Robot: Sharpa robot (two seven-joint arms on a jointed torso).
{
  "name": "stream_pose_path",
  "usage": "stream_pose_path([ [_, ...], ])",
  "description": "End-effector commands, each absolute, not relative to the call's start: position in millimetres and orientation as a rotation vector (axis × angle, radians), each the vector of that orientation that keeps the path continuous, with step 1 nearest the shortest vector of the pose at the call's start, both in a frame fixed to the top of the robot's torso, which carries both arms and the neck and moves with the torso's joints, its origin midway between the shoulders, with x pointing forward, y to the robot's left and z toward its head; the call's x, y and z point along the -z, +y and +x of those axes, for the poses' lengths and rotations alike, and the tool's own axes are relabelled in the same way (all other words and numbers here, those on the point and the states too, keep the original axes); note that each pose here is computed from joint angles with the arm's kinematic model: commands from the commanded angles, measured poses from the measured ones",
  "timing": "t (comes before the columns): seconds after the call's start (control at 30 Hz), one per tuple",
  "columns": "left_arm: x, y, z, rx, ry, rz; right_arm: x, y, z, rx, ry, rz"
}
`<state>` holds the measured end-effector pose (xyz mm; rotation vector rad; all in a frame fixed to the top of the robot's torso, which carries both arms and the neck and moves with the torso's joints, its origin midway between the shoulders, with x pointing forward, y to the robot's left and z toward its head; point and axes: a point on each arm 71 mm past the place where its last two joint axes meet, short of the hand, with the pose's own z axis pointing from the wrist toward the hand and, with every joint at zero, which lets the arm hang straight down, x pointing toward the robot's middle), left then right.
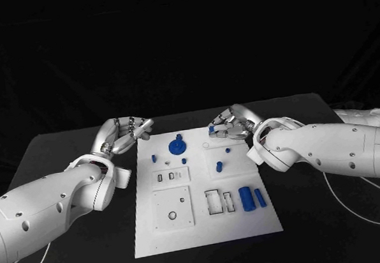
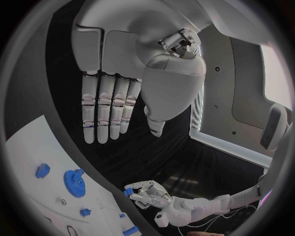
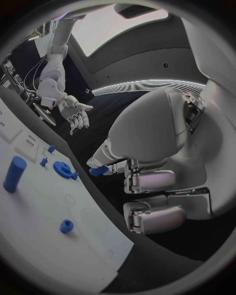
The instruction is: Assemble the parts on the task board
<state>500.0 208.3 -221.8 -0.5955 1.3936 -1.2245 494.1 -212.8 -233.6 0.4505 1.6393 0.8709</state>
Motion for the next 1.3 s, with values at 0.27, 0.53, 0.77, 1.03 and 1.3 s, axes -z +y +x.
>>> stream_pose_path([
  [0.27,221.1,204.4,500.0,1.245,1.394,-0.59,234.0,-162.1,476.0,-0.862,1.762,0.374],
  [0.53,221.0,204.0,499.9,1.245,1.394,-0.591,235.2,-131.7,468.1,-0.853,1.761,0.272],
  [0.77,220.9,203.2,499.6,1.246,1.395,-0.59,240.4,-114.6,463.7,-0.857,1.759,0.258],
  [1.03,220.7,202.2,499.2,1.249,1.395,-0.59,245.3,-105.0,461.7,-0.856,1.775,0.257],
  [1.3,220.4,202.1,498.9,1.251,1.394,-0.589,256.2,-100.3,458.0,-0.85,1.809,0.261],
])
